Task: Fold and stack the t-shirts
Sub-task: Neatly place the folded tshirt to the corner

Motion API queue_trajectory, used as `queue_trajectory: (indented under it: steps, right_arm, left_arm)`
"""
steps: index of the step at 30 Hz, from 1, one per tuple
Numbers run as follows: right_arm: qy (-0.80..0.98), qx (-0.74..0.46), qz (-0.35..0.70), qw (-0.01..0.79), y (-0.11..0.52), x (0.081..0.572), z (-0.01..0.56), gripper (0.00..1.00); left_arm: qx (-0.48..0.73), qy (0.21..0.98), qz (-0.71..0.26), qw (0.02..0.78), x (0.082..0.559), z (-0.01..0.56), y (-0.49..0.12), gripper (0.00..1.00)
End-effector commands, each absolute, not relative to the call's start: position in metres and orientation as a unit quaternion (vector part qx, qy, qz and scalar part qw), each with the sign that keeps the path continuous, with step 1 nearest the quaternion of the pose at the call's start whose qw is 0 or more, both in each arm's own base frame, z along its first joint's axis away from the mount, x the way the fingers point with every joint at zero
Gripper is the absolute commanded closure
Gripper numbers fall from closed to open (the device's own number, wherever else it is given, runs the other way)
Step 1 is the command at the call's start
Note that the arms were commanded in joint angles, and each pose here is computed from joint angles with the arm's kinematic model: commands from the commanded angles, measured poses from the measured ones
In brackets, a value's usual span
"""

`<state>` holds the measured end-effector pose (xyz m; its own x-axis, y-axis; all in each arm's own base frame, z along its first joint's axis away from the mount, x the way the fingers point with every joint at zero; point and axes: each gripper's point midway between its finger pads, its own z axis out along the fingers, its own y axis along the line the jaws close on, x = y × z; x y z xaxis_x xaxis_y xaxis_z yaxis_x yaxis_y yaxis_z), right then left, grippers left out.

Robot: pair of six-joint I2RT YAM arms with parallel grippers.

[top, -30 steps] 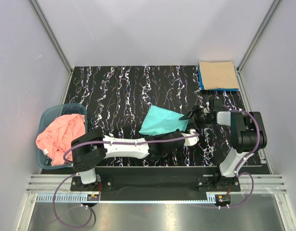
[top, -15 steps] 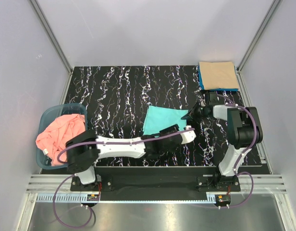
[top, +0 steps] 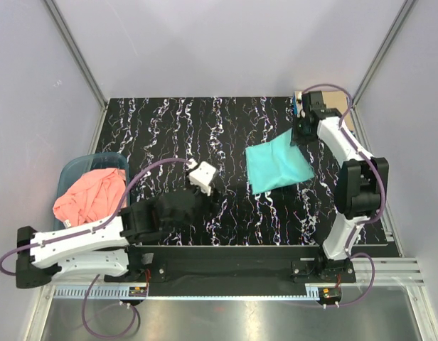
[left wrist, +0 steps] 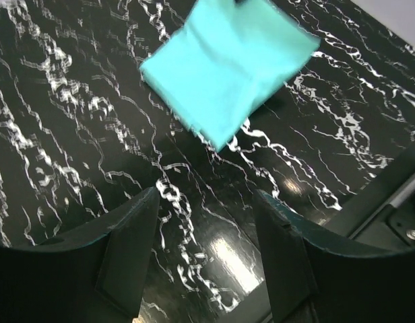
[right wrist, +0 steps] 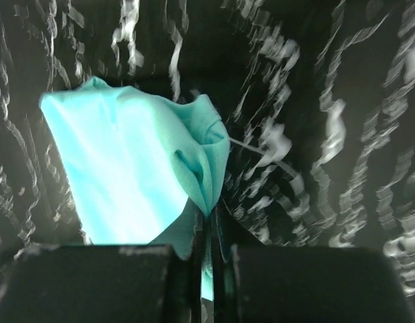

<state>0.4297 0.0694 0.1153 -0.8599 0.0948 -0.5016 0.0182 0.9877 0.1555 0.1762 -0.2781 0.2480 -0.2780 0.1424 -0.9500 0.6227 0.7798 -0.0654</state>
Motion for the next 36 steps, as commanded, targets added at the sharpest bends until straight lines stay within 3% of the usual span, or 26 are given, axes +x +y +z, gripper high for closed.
queue_trajectory:
  steps: [1,8,19,36]
  right_arm:
    - [0.955,-0.018,-0.047,0.292,0.03,0.461,0.161,1.0]
    - [0.934,-0.022,-0.163,0.317,-0.007,0.512,0.204,1.0]
    - [0.877,-0.042,-0.2,0.434,-0.021,0.57,0.259,1.0]
    - [0.837,-0.096,-0.231,0.486,-0.055,0.631,0.276,1.0]
  left_arm:
    - [0.216,0.795,-0.232,0.517,0.169,0.227,-0.263,0.37]
    - [0.223,0.806,-0.224,0.5,0.173,0.208,-0.244,0.37]
    - [0.23,0.827,-0.193,0.475,0.195,0.182,-0.225,0.37]
    - [0.247,0.844,-0.14,0.455,0.207,0.163,-0.22,0.37]
